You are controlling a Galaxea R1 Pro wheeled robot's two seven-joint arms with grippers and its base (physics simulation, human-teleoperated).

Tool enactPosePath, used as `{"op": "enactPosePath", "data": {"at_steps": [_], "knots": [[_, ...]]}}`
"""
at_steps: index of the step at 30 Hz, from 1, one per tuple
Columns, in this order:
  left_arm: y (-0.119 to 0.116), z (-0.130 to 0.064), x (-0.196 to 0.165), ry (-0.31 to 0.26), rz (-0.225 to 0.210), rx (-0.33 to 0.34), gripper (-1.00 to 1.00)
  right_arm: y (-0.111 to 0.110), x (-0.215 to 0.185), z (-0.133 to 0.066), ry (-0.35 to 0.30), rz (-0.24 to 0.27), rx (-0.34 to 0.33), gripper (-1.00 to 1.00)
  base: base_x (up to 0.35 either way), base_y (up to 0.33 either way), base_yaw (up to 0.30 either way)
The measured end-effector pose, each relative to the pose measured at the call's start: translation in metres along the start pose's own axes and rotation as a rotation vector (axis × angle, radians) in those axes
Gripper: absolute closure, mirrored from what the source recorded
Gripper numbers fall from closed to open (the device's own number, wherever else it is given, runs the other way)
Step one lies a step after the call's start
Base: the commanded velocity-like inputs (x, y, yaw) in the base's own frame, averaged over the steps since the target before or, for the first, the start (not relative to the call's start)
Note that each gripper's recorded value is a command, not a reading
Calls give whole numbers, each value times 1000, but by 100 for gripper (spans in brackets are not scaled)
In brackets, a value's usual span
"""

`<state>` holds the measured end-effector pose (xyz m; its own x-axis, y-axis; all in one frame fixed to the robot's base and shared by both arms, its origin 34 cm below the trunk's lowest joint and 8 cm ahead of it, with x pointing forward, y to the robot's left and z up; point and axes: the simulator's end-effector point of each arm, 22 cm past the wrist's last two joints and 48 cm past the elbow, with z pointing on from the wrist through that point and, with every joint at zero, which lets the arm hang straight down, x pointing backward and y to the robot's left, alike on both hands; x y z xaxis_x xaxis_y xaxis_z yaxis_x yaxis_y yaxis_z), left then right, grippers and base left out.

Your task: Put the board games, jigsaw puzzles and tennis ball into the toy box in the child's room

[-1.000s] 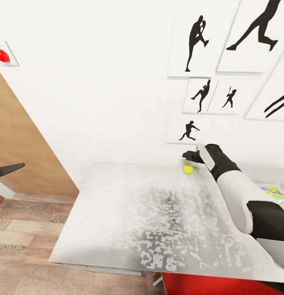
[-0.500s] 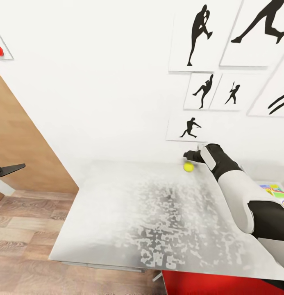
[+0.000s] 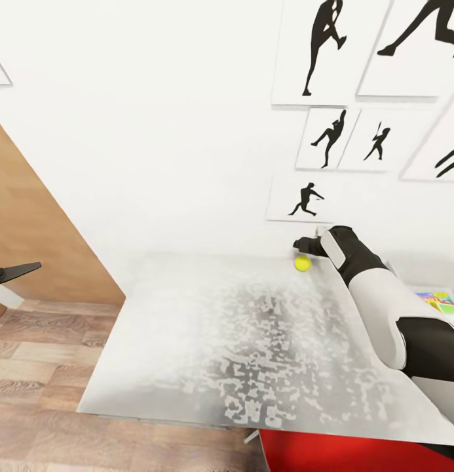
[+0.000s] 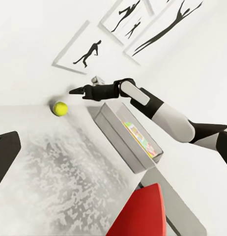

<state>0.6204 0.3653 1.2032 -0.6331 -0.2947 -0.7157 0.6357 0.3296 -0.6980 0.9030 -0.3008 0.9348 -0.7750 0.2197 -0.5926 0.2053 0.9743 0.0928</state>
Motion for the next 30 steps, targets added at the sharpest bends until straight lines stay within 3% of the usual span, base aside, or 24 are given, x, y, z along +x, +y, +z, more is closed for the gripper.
{"op": "enactPosePath", "data": {"at_steps": [19, 30], "knots": [[15, 3, 7, 11, -27, -11, -100, -8, 7, 14, 31, -7, 16, -100, 0, 0, 0], [24, 4, 12, 17, -42, -18, -100, -19, 8, 22, 32, -65, 66, -100, 0, 0, 0]]}}
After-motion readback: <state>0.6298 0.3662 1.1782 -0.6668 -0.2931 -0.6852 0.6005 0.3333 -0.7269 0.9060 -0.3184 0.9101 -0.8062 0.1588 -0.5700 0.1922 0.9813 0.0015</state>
